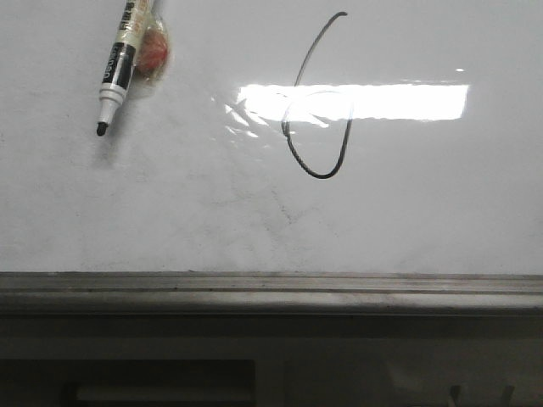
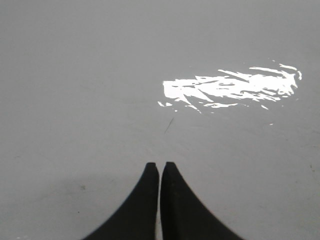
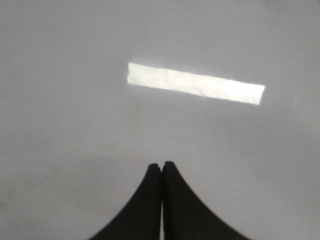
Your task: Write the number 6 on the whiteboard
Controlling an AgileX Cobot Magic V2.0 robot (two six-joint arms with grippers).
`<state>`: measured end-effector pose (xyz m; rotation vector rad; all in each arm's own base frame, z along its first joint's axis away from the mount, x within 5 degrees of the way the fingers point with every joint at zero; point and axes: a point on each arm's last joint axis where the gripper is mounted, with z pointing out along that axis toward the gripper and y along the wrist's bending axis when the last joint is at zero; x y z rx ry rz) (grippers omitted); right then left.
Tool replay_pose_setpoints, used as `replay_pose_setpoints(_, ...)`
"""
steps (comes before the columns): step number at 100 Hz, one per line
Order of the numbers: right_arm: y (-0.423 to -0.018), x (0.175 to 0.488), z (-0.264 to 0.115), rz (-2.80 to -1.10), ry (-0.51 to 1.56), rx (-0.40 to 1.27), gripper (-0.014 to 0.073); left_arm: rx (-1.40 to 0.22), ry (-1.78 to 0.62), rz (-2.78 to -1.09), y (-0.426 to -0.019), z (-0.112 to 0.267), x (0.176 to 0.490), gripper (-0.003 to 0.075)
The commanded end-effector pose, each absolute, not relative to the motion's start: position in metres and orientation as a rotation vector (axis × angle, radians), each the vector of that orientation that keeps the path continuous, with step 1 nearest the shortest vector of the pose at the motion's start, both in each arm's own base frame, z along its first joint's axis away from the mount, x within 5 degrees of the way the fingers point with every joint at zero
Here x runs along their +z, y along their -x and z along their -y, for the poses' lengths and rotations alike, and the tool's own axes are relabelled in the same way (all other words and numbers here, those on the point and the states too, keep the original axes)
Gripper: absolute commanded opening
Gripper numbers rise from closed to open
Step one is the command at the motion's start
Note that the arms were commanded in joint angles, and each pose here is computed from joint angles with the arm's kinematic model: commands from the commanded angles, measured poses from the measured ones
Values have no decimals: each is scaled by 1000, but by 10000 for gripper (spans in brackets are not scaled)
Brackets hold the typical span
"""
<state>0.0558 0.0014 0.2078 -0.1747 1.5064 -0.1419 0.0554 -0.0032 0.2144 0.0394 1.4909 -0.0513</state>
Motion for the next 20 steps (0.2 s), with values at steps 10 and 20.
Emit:
replay_pose_setpoints(10,-55,208,-2,-1431,173,-152,-54,-65,-20,-1433,-55,3,207,-20)
replay_pose_setpoints(20,-55,208,-2,-1431,173,-152,-54,-65,-20,-1433,-55,3,207,-20)
